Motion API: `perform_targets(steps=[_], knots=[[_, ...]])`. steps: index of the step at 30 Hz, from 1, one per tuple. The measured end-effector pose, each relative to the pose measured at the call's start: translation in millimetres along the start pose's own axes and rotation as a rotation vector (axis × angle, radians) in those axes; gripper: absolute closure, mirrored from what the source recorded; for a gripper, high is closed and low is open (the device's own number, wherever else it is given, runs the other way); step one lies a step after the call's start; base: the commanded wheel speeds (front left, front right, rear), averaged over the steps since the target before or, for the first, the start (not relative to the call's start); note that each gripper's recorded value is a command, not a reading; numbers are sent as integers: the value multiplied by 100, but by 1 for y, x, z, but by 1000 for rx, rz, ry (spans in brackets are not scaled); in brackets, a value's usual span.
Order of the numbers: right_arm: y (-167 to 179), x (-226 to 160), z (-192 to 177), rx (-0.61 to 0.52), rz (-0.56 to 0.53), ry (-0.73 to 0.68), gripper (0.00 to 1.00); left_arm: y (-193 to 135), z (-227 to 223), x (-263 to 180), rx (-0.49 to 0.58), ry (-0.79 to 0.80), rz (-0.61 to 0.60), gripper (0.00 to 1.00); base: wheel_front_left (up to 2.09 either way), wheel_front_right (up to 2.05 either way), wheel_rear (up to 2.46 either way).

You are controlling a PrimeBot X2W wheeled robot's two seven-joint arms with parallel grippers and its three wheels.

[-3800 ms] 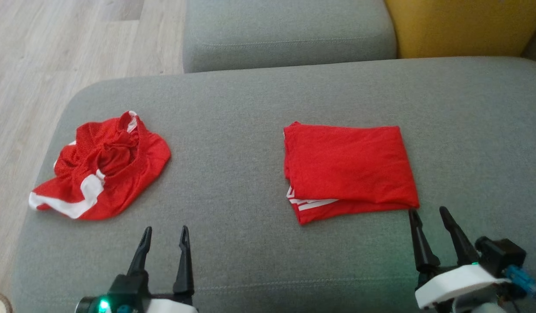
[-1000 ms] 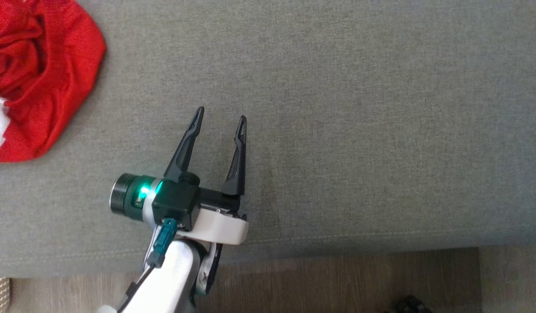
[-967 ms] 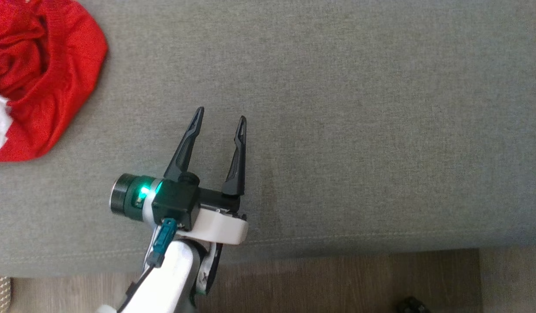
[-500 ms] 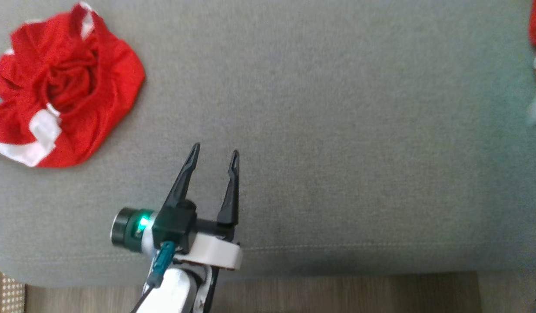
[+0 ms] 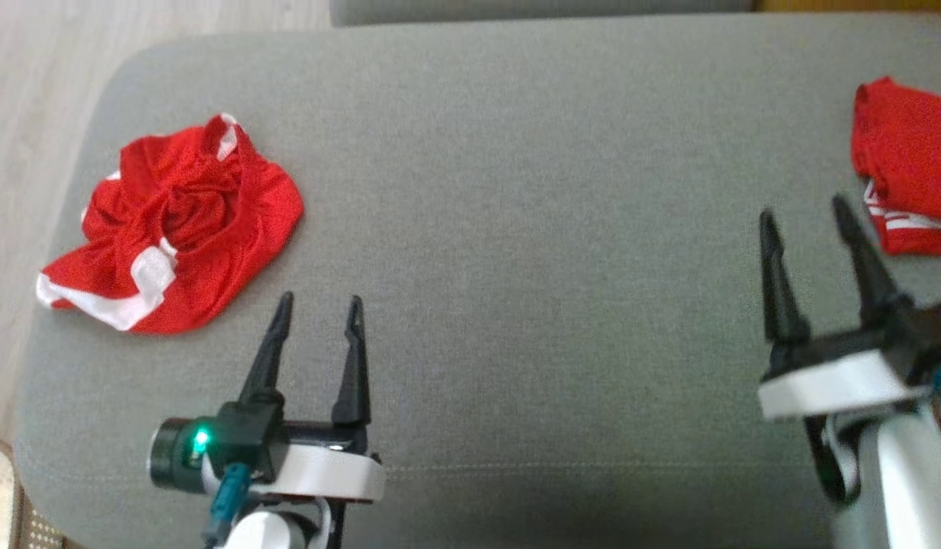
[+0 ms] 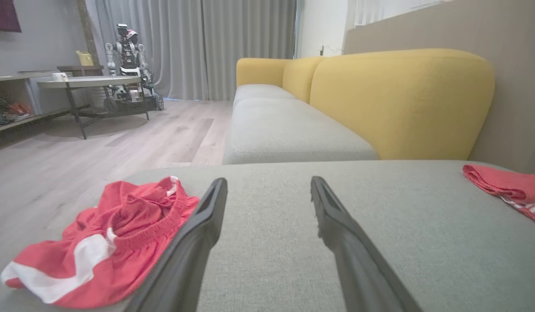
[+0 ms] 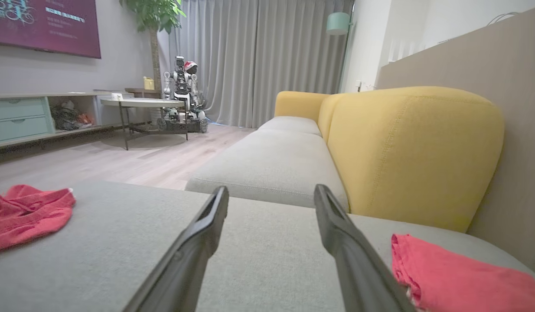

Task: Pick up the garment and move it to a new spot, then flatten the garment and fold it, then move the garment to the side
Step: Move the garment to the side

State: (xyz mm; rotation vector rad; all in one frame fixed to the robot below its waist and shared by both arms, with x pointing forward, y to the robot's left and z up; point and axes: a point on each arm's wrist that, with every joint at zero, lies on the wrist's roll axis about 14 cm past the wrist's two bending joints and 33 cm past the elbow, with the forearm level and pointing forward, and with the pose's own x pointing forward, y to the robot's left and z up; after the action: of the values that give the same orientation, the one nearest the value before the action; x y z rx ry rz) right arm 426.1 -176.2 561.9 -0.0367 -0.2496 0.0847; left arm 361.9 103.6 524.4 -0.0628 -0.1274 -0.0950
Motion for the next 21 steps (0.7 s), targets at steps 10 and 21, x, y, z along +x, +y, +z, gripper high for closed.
perform_targets(steps=[10, 21], knots=[[-2, -86, -22, 180, -67, 115, 0, 16, 8, -43, 22, -8, 56, 0, 0, 0, 0], [-4, -97, -21, 196, -81, 115, 0, 18, 5, -51, 48, 0, 46, 0, 0, 0, 0]])
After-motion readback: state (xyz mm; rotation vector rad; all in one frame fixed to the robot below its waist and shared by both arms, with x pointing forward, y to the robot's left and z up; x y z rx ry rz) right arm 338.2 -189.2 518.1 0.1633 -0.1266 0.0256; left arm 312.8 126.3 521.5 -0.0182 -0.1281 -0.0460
